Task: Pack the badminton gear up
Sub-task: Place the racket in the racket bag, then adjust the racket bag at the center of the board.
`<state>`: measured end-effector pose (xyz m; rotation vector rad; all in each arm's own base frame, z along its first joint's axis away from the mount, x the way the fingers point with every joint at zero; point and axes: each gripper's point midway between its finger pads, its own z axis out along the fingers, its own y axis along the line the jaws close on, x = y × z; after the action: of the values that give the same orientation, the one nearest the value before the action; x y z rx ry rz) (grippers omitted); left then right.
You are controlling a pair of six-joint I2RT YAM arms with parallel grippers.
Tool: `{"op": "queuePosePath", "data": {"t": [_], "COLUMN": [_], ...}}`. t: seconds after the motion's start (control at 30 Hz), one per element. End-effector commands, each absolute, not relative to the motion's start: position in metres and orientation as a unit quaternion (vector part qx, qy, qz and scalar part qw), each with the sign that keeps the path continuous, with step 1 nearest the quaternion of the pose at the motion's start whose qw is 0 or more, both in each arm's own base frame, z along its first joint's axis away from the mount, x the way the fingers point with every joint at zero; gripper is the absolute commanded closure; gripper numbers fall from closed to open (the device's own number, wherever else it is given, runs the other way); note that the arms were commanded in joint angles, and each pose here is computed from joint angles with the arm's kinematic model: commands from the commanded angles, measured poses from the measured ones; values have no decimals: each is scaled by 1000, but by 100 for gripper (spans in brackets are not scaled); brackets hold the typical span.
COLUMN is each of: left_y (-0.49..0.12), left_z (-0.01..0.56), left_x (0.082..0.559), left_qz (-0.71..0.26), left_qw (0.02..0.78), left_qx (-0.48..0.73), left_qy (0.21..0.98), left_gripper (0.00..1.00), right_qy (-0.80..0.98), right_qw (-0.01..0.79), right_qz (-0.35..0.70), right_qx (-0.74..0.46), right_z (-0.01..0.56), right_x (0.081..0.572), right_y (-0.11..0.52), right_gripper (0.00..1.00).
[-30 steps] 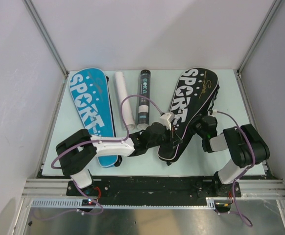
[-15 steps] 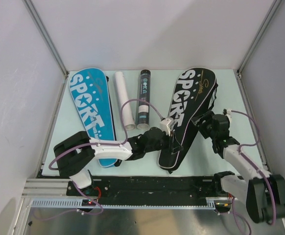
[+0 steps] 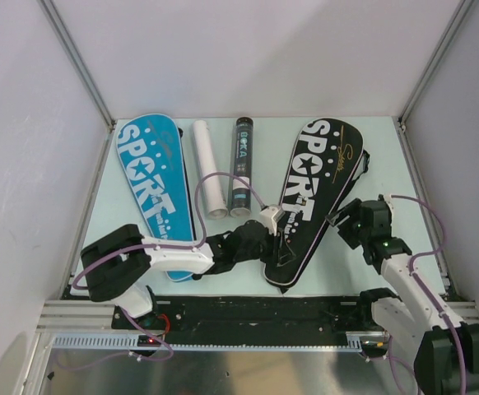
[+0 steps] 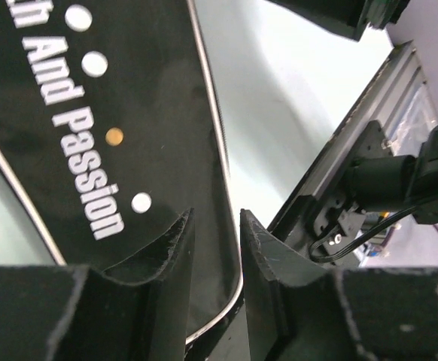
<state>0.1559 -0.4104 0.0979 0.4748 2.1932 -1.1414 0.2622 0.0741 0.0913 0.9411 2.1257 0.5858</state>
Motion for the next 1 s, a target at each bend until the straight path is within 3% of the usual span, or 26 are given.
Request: {"op": "queuePosePath", "data": {"t": [0.0,0.3,0.6,0.7,0.87,0.97], "left_y": [-399,-392,-377,-373,-351,-331], "left_z": [84,43,51,73,117,136], "left_x": [153,138,145,152,175,187], "left_qz": [-408,-385,-347,-332,-268,-229], "left_qw": [305,255,297,327,398,439], "left_qx": [186,194,207,227,255,259], "left_qy": [840,866,865,855,839,829], "left_gripper": [66,66,65,63,58,55], "right_qy": [838,856,861,860,844,830], "right_qw": [355,332,302,299,330,360], "right_qz": [245,275,283,284,287,291], "right_qx": [334,284,294,301,310,310], "right_z": [95,67,36,32,55,79], "right_x": [272,294,295,295,298,299], "right_y": [86,104,118,119,114,112], "right_gripper": [30,29,34,50,89,99]}}
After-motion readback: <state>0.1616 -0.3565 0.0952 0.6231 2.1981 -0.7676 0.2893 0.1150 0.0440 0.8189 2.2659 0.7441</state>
